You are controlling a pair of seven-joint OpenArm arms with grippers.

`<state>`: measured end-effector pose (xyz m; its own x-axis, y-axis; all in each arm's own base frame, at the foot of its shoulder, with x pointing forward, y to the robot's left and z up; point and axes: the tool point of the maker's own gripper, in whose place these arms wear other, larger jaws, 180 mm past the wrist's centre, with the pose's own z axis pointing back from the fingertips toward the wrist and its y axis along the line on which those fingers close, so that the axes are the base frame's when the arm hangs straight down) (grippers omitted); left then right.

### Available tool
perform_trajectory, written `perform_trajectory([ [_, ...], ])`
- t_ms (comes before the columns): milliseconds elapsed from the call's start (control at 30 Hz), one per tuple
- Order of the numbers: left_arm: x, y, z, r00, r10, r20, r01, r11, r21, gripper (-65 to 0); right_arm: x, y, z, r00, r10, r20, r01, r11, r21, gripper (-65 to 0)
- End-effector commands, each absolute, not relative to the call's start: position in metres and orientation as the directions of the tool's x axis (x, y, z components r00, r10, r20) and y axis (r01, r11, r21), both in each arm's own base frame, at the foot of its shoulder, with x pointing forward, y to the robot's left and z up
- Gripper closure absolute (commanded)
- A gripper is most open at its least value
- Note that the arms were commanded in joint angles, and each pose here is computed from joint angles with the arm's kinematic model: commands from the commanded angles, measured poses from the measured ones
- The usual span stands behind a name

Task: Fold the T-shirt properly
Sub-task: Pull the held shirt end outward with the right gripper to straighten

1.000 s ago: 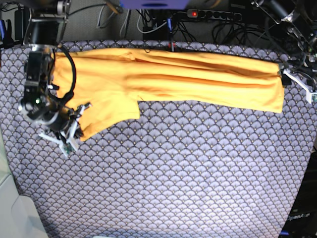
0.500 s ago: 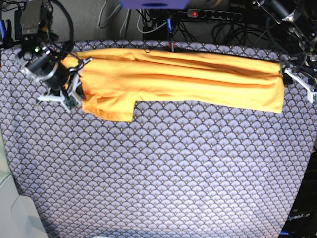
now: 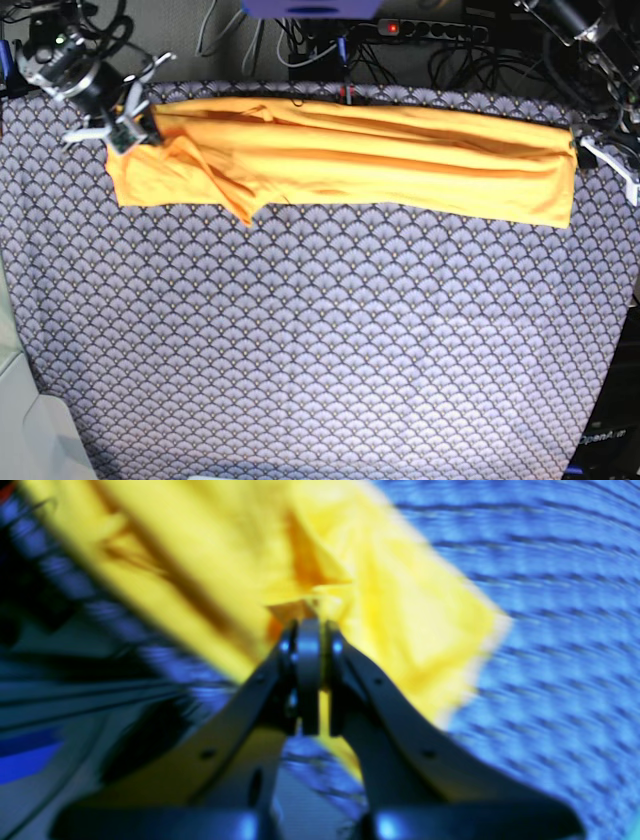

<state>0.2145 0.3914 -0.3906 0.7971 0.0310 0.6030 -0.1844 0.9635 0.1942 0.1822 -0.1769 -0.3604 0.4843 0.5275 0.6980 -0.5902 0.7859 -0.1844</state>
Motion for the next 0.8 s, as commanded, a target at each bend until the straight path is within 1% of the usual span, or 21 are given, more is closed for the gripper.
perform_trajectory([
  [0,0.222,0.399,-0.376,0.771,0.009,0.636,-0.189,0.958,0.215,-56.8,0.185,-0.179,-0.352,0.461,0.519,0.720,-0.584,0.788,-0.195,0.0],
  [300,0.215,0.400,-0.379,0.782,0.008,0.623,-0.186,0.957,0.221,-56.8,0.180,-0.191,-0.369,0.508,0.501,0.701,-0.567,0.807,-0.166,0.0],
  [433,0.204,0.409,-0.379,0.783,0.033,0.621,-0.219,0.949,0.226,-56.8,0.177,-0.192,-0.372,0.520,0.501,0.692,-0.564,0.810,-0.162,0.0],
  [667,0.202,0.410,-0.379,0.784,0.035,0.620,-0.222,0.948,0.228,-56.8,0.179,-0.216,-0.375,0.560,0.464,0.686,-0.493,0.852,-0.174,0.0],
  [700,0.202,0.410,-0.379,0.784,0.035,0.620,-0.222,0.948,0.228,-56.8,0.179,-0.217,-0.376,0.563,0.463,0.685,-0.492,0.853,-0.173,-0.7],
  [767,0.202,0.410,-0.379,0.784,0.035,0.620,-0.222,0.948,0.228,-56.8,0.178,-0.218,-0.378,0.567,0.461,0.683,-0.491,0.854,-0.170,-4.4],
])
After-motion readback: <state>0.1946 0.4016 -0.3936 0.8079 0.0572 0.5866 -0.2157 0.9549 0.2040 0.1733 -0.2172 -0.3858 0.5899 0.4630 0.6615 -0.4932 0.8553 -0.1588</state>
